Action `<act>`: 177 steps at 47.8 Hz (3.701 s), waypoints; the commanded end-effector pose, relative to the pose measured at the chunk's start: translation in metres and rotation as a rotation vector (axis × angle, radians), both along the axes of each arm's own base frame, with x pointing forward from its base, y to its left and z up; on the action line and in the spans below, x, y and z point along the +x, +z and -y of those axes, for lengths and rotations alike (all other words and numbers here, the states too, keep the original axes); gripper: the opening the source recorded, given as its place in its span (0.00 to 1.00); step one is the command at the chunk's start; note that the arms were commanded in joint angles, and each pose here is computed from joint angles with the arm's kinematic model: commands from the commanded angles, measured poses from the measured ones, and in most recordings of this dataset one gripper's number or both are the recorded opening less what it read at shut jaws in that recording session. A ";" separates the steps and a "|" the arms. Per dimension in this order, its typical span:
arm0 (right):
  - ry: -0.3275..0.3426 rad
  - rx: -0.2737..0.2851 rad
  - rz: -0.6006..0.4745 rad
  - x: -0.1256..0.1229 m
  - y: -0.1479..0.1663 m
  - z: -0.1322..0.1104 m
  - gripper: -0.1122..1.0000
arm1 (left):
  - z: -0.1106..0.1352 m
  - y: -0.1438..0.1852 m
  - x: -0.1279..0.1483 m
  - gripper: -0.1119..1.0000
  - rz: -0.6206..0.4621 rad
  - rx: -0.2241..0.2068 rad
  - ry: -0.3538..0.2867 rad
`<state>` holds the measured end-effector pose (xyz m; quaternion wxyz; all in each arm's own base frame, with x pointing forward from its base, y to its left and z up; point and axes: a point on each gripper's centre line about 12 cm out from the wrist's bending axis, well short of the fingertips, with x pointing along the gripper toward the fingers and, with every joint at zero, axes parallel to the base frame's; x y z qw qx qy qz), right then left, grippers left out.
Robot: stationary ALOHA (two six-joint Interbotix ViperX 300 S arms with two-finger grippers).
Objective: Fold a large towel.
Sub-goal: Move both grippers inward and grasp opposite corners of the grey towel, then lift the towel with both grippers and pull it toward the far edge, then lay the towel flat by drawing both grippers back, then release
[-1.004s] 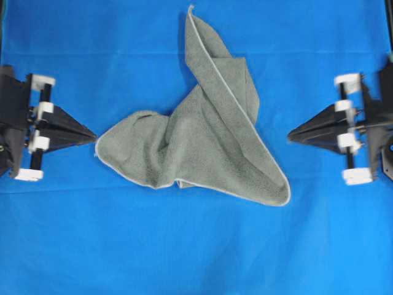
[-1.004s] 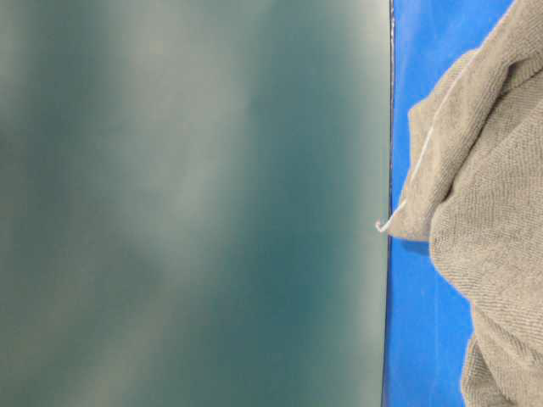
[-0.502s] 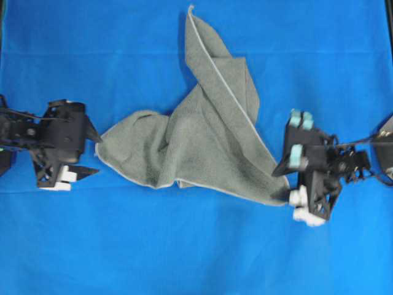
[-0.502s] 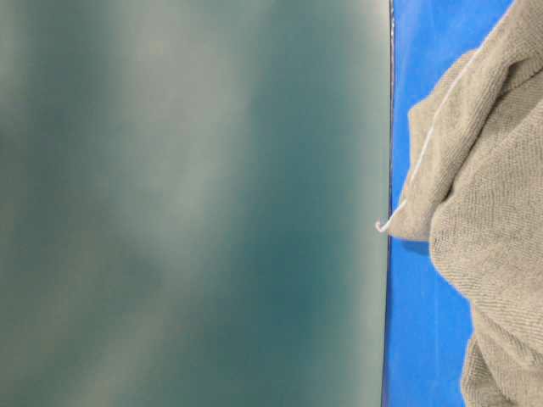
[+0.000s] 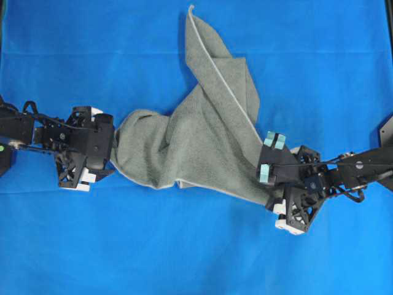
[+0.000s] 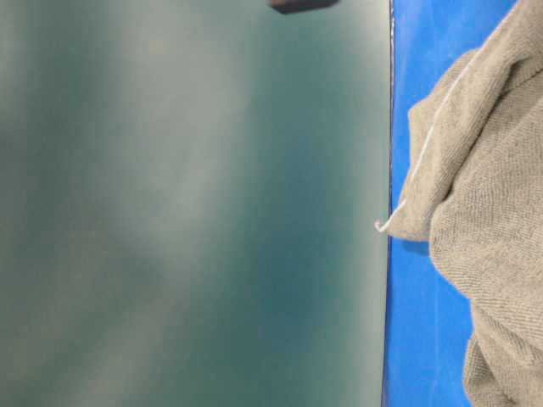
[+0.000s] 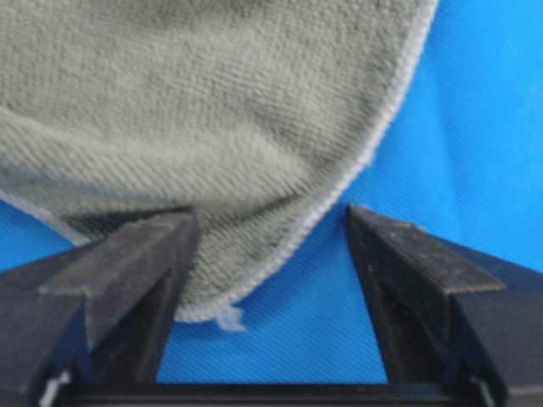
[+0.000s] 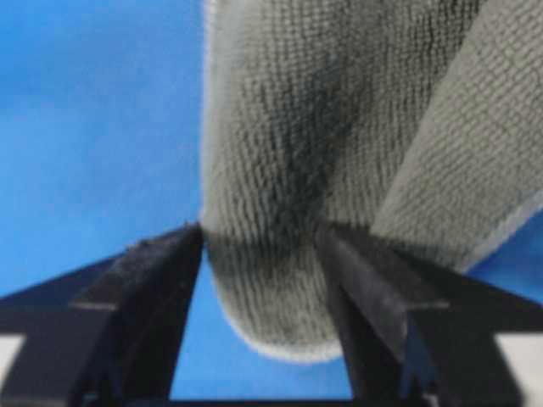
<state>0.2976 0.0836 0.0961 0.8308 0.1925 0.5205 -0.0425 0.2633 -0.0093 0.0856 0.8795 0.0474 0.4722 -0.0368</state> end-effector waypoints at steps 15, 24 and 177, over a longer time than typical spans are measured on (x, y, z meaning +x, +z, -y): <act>0.008 0.022 0.105 0.014 0.042 -0.004 0.12 | -0.002 0.022 0.011 0.13 -0.049 0.001 0.003; 0.043 0.015 0.247 0.013 0.096 -0.001 0.12 | -0.001 0.074 0.017 0.13 0.003 -0.004 0.001; -0.721 -0.704 0.109 -0.072 0.262 0.225 0.12 | -0.173 0.266 -0.053 0.13 0.509 -0.017 0.828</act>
